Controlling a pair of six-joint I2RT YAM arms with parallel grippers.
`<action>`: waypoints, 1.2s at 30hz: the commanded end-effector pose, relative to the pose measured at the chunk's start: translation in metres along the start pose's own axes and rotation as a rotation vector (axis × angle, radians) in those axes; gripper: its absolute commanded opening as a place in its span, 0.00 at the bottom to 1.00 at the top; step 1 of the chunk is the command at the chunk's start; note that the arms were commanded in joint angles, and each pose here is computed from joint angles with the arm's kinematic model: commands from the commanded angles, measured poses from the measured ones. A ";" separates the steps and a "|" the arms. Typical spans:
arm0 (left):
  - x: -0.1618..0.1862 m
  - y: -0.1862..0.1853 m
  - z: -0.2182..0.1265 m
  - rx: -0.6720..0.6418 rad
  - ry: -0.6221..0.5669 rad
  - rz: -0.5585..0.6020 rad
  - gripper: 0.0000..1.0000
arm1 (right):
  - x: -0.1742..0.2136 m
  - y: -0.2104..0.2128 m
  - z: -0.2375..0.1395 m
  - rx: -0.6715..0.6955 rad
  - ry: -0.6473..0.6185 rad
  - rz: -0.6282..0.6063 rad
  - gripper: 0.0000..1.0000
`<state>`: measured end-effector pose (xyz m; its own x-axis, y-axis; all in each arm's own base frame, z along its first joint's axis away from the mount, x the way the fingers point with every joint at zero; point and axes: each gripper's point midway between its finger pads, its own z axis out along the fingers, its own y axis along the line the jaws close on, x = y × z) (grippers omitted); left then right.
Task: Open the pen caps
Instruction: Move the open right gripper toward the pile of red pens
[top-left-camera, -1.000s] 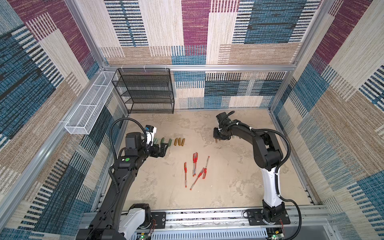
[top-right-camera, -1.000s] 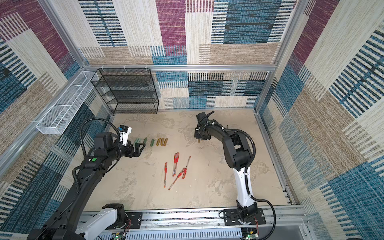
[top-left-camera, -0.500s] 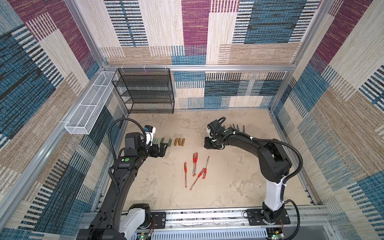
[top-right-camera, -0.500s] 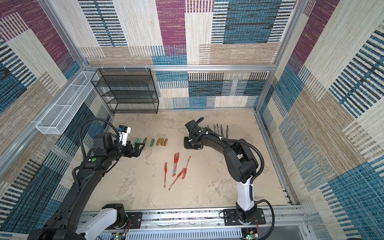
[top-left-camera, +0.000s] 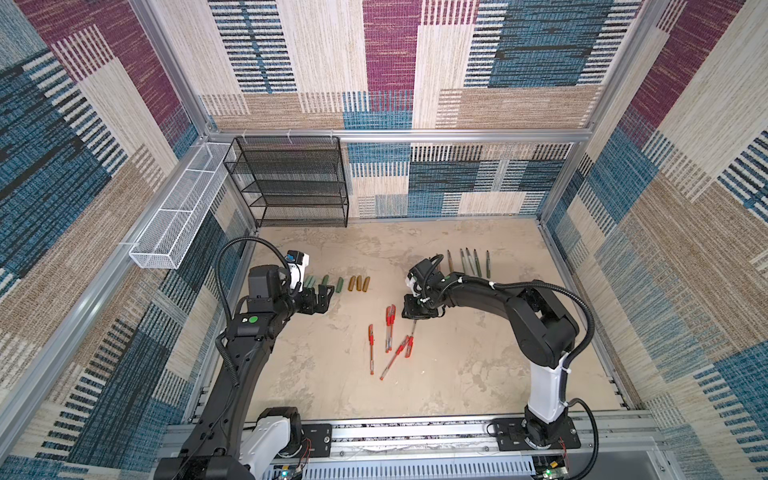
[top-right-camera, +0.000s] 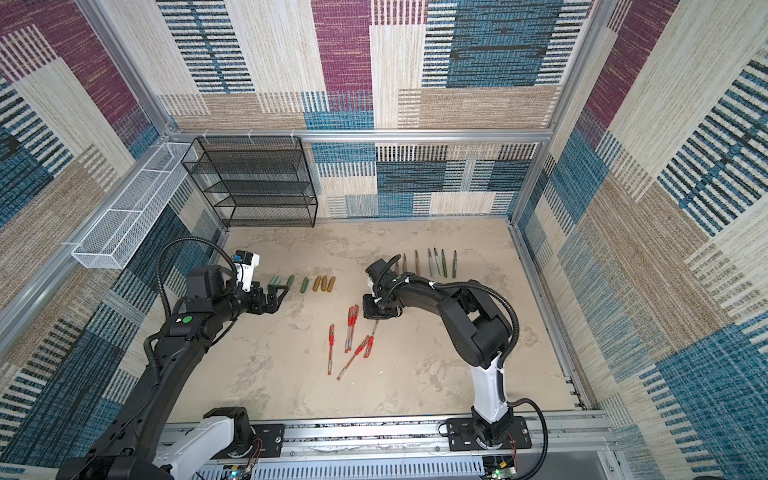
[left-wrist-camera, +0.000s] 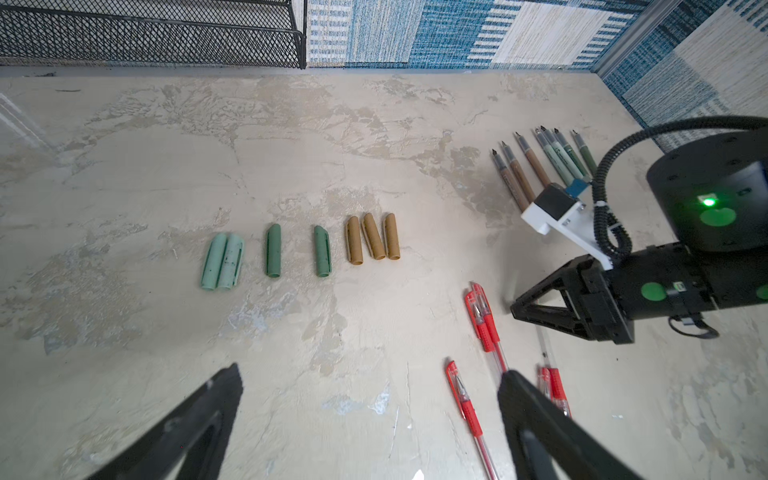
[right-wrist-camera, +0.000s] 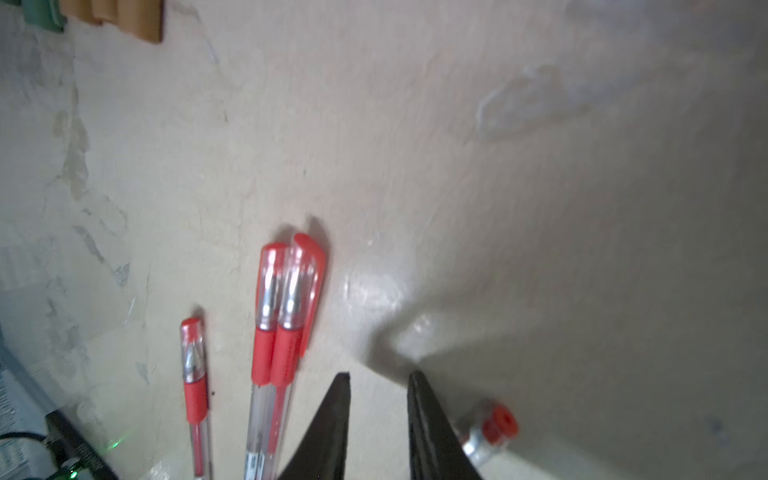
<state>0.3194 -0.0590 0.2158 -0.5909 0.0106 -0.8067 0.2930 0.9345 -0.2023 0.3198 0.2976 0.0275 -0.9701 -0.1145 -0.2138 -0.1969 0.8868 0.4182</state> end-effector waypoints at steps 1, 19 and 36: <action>-0.006 -0.003 0.001 0.021 -0.028 -0.010 1.00 | 0.021 -0.017 -0.001 0.049 0.026 0.033 0.28; -0.006 0.002 0.003 0.012 -0.020 -0.029 1.00 | 0.137 -0.061 -0.049 0.094 0.131 0.159 0.28; -0.007 0.007 0.002 -0.001 -0.023 -0.034 1.00 | 0.116 -0.031 -0.067 0.143 0.045 -0.296 0.51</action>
<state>0.3242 -0.0525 0.2133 -0.5984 -0.0192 -0.8010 0.2659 0.9383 -0.2211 0.1996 0.2295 0.0512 -0.9232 -0.3123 -0.2241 -0.3704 0.8785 0.3016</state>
